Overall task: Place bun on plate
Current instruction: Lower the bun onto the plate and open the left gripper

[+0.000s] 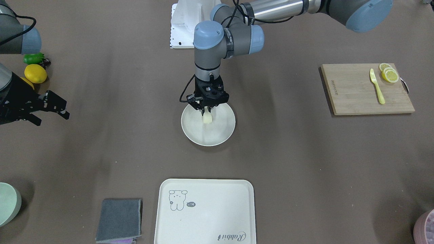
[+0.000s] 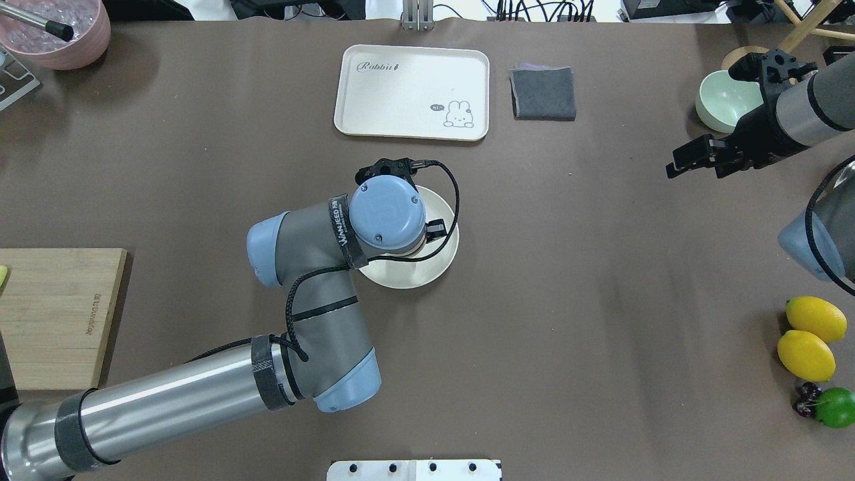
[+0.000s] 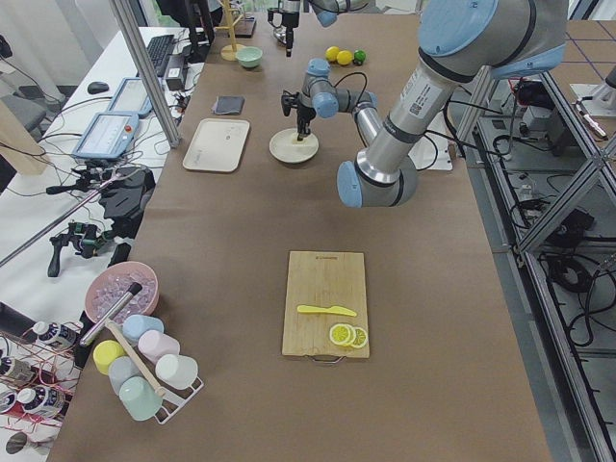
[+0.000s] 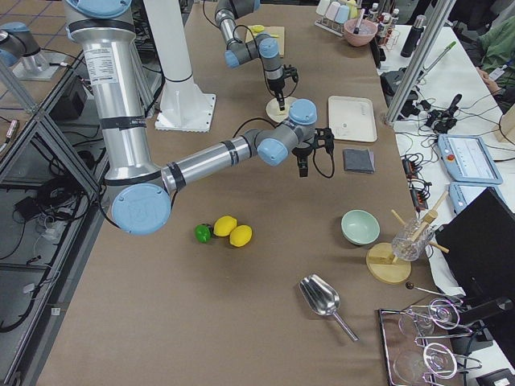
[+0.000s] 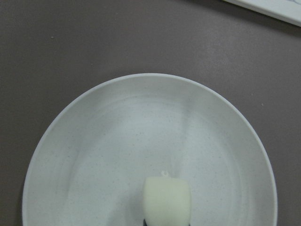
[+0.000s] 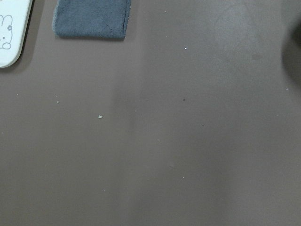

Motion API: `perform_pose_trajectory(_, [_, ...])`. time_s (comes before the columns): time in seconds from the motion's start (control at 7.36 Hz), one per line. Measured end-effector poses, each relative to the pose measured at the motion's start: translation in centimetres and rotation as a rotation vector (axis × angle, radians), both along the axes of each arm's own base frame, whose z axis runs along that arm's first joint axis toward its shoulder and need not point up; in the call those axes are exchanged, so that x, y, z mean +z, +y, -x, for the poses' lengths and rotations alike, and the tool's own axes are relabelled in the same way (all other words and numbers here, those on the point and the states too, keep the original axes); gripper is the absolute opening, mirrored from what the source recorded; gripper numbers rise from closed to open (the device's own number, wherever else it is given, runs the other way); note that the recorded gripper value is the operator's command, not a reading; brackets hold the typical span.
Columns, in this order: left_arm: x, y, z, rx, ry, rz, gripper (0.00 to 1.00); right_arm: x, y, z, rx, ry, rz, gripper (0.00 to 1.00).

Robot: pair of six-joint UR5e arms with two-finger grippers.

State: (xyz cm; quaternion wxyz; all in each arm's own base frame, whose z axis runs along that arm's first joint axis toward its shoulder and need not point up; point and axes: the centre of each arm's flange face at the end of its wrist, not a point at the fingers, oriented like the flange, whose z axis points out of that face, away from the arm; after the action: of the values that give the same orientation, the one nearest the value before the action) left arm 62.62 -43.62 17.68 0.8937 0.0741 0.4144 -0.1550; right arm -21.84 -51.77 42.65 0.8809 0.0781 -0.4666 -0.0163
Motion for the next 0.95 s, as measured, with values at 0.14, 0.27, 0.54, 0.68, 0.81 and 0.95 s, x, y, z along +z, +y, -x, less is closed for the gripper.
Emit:
perform_pose_trajectory(0.14, [0.3, -0.1, -0.2, -0.001, -0.002, -0.002, 0.60, -0.1, 0.1, 0.0, -0.003, -0.004, 0.001, 1.00])
perform_pose_trajectory(0.27, [0.4, -0.1, -0.3, -0.002, -0.003, -0.003, 0.97, -0.1, 0.1, 0.0, -0.004, -0.005, 0.002, 1.00])
perform_pose_trajectory(0.54, [0.4, -0.2, -0.3, -0.003, -0.005, -0.003, 0.98, -0.1, 0.1, 0.0, -0.006, -0.008, 0.005, 1.00])
perform_pose_trajectory(0.68, [0.3, -0.3, -0.1, -0.005, -0.003, -0.005, 0.98, -0.2, 0.2, 0.0, -0.007, -0.009, 0.005, 1.00])
perform_pose_trajectory(0.81, [-0.4, -0.7, 0.8, -0.012, 0.010, -0.010, 0.98, -0.3, 0.1, -0.1, -0.009, -0.014, 0.006, 1.00])
perform_pose_trajectory(0.95, [-1.0, -1.2, 2.5, -0.025, 0.029, -0.020, 0.98, -0.6, 0.0, -0.5, -0.008, -0.022, 0.003, 1.00])
